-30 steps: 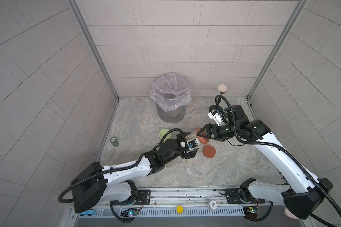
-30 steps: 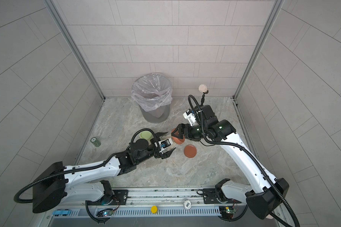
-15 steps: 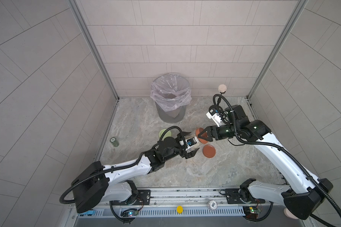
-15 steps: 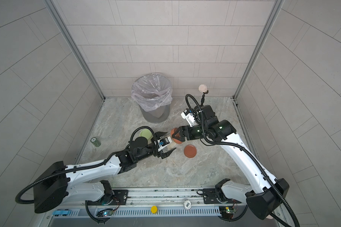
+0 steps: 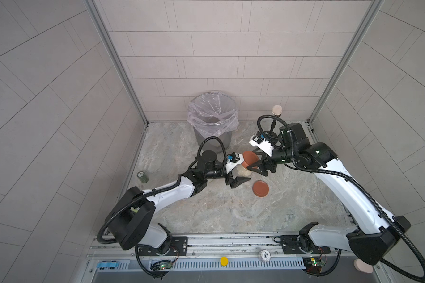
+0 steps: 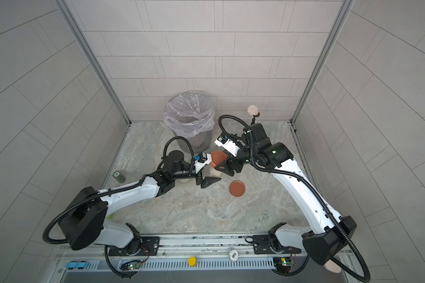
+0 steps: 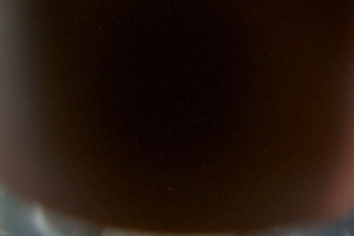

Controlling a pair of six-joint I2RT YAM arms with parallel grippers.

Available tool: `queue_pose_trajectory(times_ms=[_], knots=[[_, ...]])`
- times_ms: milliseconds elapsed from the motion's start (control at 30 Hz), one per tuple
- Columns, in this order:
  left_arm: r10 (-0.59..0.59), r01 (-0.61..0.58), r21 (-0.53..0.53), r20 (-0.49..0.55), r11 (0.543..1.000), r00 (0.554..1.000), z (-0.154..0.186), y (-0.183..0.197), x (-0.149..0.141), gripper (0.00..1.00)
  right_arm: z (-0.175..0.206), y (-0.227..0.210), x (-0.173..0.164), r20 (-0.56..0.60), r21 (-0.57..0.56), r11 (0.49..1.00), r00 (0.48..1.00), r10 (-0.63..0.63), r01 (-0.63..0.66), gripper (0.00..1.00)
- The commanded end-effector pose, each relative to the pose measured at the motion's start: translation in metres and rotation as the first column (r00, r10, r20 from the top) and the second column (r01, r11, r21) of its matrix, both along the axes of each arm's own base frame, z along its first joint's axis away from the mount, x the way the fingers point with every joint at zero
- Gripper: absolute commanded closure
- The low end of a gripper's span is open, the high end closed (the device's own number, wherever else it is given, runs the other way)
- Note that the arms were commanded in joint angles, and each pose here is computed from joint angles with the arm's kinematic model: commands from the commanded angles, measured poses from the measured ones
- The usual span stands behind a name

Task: Empty moldy rice from jars
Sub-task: Unscrew the lid from the jar.

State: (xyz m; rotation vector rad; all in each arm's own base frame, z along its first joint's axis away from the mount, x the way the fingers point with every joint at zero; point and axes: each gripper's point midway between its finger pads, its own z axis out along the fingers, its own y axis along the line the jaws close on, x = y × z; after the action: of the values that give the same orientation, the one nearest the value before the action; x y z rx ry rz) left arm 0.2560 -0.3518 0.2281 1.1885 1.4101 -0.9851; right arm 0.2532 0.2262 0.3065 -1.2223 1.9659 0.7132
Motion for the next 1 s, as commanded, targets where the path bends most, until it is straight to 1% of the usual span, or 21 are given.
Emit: queue_pose_trajectory(times_ms=[0, 67, 233, 267, 367, 467, 567, 667, 867, 967], knots=[[0.025, 0.019, -0.230, 0.184, 0.973, 0.983, 0.102, 0.000, 0.006, 1.00, -0.041, -0.005, -0.042, -0.128, -0.122, 0.975, 0.977, 0.168, -0.184, 0.34], [0.032, 0.012, -0.229, 0.185, 0.973, 0.982, 0.103, 0.001, 0.007, 1.00, -0.039, -0.005, -0.043, -0.112, -0.118, 0.974, 0.977, 0.183, -0.196, 0.32], [0.057, -0.014, -0.227, 0.184, 0.974, 0.981, 0.102, 0.006, 0.006, 1.00, -0.034, -0.009, -0.034, -0.058, -0.125, 0.979, 0.986, 0.156, -0.162, 0.27], [0.063, -0.020, -0.226, 0.184, 0.974, 0.981, 0.101, 0.007, 0.006, 1.00, -0.033, -0.010, -0.033, -0.053, -0.120, 0.980, 0.987, 0.151, -0.157, 0.26], [0.068, -0.026, -0.223, 0.182, 0.974, 0.981, 0.100, 0.009, 0.004, 1.00, -0.027, -0.007, -0.032, -0.038, -0.085, 0.984, 0.987, 0.154, -0.157, 0.16], [0.068, -0.026, -0.226, 0.181, 0.974, 0.981, 0.101, 0.010, 0.003, 1.00, -0.022, -0.002, -0.031, -0.028, -0.051, 0.986, 0.987, 0.159, -0.161, 0.13], [0.069, -0.024, -0.233, 0.184, 0.972, 0.980, 0.104, 0.011, 0.002, 1.00, -0.024, -0.002, -0.025, -0.030, -0.059, 0.988, 0.989, 0.144, -0.146, 0.15], [0.070, -0.024, -0.235, 0.187, 0.972, 0.980, 0.106, 0.013, -0.001, 1.00, -0.025, -0.004, -0.021, -0.031, -0.057, 0.989, 0.990, 0.136, -0.137, 0.16], [0.029, 0.003, -0.200, 0.161, 0.980, 0.987, 0.094, 0.015, -0.010, 1.00, -0.002, 0.003, -0.038, 0.007, 0.024, 0.969, 0.970, 0.245, -0.245, 0.17], [0.019, 0.011, -0.198, 0.149, 0.980, 0.989, 0.090, 0.017, -0.016, 1.00, 0.002, 0.002, -0.043, 0.020, -0.007, 0.955, 0.955, 0.295, -0.295, 0.19]])
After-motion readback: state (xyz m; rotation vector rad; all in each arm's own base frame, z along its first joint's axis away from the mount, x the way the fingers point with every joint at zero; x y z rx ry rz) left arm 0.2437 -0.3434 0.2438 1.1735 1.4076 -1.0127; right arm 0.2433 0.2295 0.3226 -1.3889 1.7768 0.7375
